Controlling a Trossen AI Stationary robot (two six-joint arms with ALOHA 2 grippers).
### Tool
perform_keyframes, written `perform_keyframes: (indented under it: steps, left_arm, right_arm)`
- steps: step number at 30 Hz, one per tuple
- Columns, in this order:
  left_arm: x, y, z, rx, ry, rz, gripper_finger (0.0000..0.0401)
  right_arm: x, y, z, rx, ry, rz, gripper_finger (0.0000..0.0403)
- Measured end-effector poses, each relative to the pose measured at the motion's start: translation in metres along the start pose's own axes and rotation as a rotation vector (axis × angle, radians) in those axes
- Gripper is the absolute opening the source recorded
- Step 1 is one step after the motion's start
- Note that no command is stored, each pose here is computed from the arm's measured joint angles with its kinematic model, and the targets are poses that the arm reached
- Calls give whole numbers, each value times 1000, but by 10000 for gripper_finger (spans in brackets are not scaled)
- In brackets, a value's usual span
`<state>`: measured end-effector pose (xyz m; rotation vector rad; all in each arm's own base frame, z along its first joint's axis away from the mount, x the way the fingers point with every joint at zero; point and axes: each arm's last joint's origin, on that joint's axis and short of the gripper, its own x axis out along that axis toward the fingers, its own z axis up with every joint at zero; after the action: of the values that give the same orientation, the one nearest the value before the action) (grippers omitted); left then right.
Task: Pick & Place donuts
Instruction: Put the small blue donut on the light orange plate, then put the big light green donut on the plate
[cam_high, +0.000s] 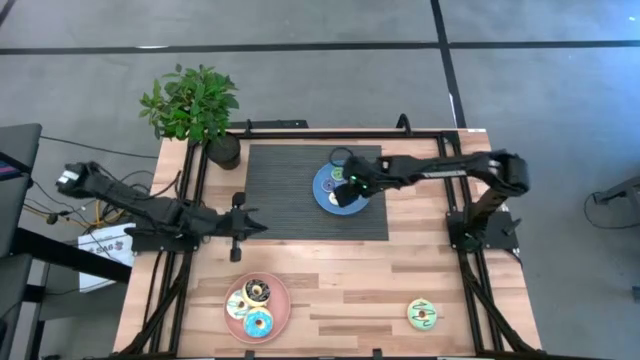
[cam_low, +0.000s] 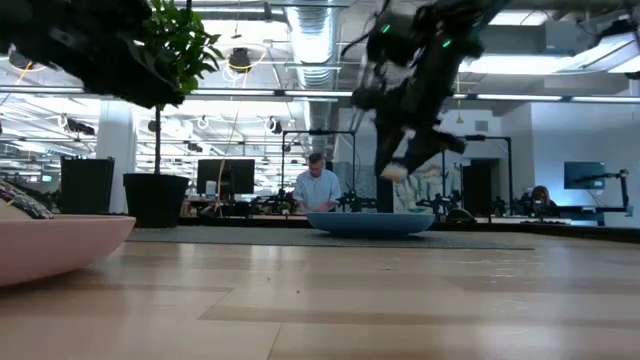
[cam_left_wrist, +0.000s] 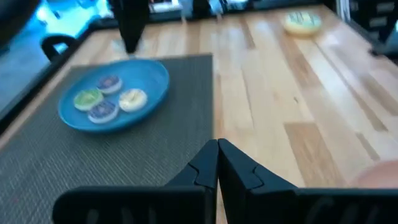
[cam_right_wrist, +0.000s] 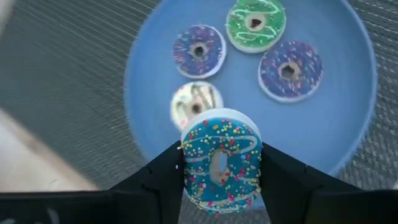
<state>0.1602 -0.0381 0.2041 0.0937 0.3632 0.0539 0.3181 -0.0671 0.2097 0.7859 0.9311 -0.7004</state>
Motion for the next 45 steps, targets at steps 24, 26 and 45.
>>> perform_keyframes:
  steps: [24, 26, 45]
  left_arm:
    - [-59, 45, -42, -111, -344, 140, 0]
    - [-57, 44, -44, -98, -336, 99, 0]
    - [-43, 40, -57, -88, -392, 63, 0]
  right_arm:
    - [-2, 0, 19, -24, 90, -127, 272]
    - [-13, -2, 20, -23, 81, -120, 272]
    - [-142, 1, -84, -128, 207, -172, 272]
